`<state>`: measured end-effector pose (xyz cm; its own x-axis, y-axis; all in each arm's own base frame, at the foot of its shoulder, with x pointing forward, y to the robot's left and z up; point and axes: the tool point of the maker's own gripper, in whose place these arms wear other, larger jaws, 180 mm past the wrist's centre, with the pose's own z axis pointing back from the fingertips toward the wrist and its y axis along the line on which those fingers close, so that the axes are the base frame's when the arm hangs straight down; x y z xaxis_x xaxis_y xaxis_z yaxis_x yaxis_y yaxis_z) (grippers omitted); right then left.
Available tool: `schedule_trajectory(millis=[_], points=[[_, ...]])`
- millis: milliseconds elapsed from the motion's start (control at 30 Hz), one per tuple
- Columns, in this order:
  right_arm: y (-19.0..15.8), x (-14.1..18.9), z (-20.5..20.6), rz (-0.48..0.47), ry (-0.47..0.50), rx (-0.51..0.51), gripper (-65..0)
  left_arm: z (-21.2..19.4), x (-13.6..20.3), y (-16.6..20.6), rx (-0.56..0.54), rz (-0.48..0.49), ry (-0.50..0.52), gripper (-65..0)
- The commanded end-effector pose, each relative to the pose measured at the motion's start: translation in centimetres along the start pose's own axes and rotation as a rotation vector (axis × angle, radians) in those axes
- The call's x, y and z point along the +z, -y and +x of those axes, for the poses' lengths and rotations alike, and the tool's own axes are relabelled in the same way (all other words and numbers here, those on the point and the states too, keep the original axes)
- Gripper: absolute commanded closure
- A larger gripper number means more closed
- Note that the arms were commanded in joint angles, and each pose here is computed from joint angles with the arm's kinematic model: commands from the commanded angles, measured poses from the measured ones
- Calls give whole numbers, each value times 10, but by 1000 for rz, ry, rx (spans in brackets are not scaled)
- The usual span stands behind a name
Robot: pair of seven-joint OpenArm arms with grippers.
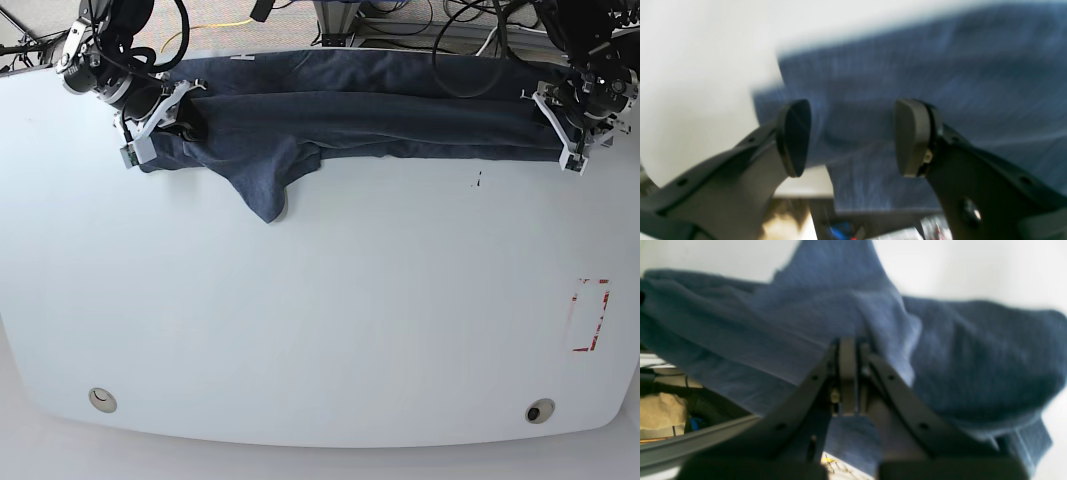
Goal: Fold the T-shirt properly
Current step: 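Fold the grasped edge with both grippers over onto the shirt body, then release the right gripper and grasp the hanging sleeve fabric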
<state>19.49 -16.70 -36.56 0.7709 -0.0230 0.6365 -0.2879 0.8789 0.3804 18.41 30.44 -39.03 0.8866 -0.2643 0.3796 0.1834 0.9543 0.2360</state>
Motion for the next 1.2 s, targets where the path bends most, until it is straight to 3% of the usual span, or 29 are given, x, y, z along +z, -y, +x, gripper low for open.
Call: schedule_trajectory(millis=[0,133,367,467,667,867,967,1100,1167], points=[[17,-2,-10,-49,-46,-3,-21,-6,-7,-7,15,-6,-20,-358],[40,-8,-25,-121,-105,-15,-59,-28,-27,-7,46,-52,-88,-358],[75,-15,-22,-176,-128,-23,-59,-2,-38,-8,82,-70,-3,-358],[94,-19,-3,-192,-105,-20,-59,21,-39,-13,89,-63,42,-358],[113,-10,33,-224,-51,17,-63,26,-38,-16,90,-58,23,-358],[94,9,90,-225,21,133,-76,38,-39,-14,77,-63,43,-358],[80,13,106,-212,55,178,-181,38,-39,-13,78,-65,43,-358],[64,-7,118,-158,73,179,-407,36,-40,-13,81,-67,39,-358],[56,-19,122,-134,59,200,-455,35,-40,-13,80,-67,37,-358]])
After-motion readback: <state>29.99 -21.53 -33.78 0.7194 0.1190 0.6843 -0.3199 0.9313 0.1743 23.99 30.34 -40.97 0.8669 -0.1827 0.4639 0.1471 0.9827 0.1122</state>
